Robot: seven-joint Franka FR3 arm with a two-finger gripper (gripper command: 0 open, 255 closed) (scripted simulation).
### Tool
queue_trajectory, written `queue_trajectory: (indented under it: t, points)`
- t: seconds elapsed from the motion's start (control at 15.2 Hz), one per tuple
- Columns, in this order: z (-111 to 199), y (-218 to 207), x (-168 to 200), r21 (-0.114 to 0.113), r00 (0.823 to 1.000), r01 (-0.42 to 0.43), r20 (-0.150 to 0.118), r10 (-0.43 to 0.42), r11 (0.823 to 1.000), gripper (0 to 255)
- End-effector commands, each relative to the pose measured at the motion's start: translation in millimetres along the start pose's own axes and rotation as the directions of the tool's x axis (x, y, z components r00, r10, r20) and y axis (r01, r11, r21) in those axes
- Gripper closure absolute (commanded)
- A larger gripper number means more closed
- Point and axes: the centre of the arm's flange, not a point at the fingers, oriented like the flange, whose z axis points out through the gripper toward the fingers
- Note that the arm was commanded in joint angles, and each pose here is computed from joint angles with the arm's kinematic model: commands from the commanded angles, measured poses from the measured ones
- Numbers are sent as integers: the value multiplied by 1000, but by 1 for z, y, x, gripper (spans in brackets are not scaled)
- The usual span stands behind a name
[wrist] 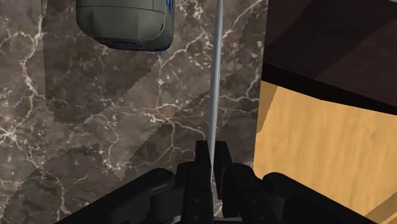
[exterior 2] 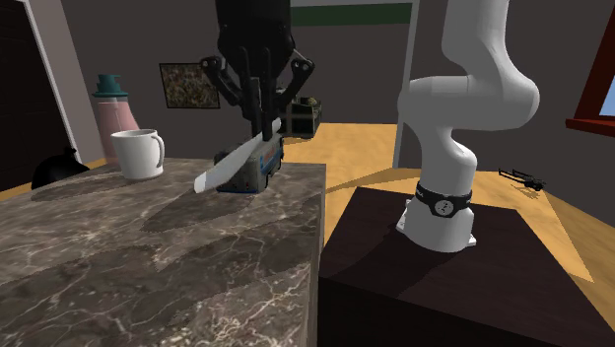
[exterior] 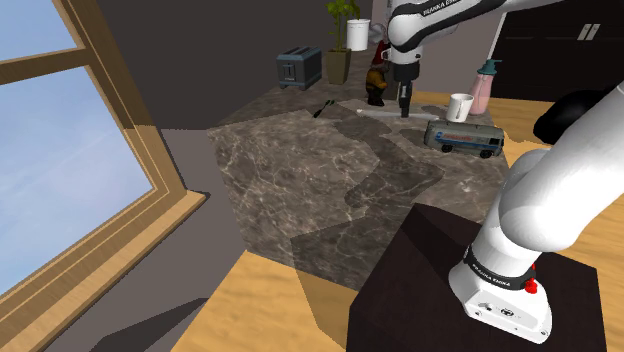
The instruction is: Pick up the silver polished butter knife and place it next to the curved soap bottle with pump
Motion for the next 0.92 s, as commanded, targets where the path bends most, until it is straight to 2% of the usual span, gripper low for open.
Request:
queue_trajectory:
  t: [0.0,0.86]
  points:
    - [-10,1,-1,0,1000,0,0,0,1000,255]
    - [-78,4,-11,0,1000,0,0,0,1000,255]
